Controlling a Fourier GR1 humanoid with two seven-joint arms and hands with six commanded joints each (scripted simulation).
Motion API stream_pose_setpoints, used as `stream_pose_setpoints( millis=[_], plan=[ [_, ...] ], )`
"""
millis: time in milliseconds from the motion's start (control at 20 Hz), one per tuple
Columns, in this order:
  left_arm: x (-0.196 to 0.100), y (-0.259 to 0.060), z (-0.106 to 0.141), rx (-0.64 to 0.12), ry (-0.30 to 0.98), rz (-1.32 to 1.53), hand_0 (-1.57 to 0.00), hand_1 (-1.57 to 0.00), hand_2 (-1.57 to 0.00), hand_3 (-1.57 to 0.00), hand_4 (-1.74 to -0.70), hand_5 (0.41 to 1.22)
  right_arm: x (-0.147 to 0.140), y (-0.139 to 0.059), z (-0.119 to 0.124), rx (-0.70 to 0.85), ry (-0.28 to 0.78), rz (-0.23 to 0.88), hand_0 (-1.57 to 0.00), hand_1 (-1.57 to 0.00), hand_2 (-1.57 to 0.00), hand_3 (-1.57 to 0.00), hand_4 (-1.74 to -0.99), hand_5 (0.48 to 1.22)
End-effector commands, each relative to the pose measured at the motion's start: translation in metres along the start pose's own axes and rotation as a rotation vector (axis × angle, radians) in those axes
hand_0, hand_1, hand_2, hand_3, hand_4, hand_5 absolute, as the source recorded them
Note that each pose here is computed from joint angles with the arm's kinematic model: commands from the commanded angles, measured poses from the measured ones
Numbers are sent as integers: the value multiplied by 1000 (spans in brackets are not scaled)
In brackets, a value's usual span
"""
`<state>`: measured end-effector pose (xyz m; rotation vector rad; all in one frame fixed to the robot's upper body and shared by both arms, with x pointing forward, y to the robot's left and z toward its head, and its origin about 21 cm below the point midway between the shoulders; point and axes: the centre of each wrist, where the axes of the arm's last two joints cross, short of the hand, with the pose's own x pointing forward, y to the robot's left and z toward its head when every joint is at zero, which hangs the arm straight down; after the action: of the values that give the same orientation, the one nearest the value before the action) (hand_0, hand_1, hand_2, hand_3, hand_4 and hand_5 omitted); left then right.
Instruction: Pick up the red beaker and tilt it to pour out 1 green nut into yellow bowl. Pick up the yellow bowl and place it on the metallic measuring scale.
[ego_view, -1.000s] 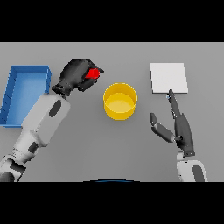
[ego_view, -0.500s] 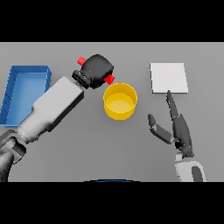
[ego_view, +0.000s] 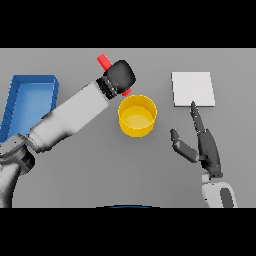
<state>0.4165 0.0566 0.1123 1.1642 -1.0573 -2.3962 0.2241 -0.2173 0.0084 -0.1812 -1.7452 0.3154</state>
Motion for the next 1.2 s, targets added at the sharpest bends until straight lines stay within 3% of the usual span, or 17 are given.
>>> stream_pose_setpoints(
  millis=[0,350,850,950,1050,1150],
  plan=[
    [0,4,-1,3,-1,-26,-1571,-1571,-1571,-1571,-1729,1220,0,3,2,7,6,-6,1,1,1,1,-1058,696],
    [25,7,-6,49,-20,-210,-1571,-1571,-1571,-1571,-1736,1221,0,6,2,-18,9,-9,1,1,1,1,-1065,684],
    [43,36,-18,-38,-50,-545,-1571,-1571,-1571,-1571,-1728,1221,0,11,0,-22,-19,6,1,1,1,1,-1047,681],
    [33,47,-16,-56,-55,-566,-1571,-1571,-1571,-1571,-1728,1221,0,9,-1,-23,-13,14,1,1,1,1,-1035,685],
    [16,59,-15,11,-41,-533,-1571,-1571,-1571,-1571,-1726,1221,1,9,0,-18,-8,11,1,1,1,1,-1035,684],
    [-8,72,-14,2,15,-524,-1571,-1571,-1571,-1571,-1725,1221,0,7,2,-21,-13,23,1,1,1,1,-1030,683]
  ],
)
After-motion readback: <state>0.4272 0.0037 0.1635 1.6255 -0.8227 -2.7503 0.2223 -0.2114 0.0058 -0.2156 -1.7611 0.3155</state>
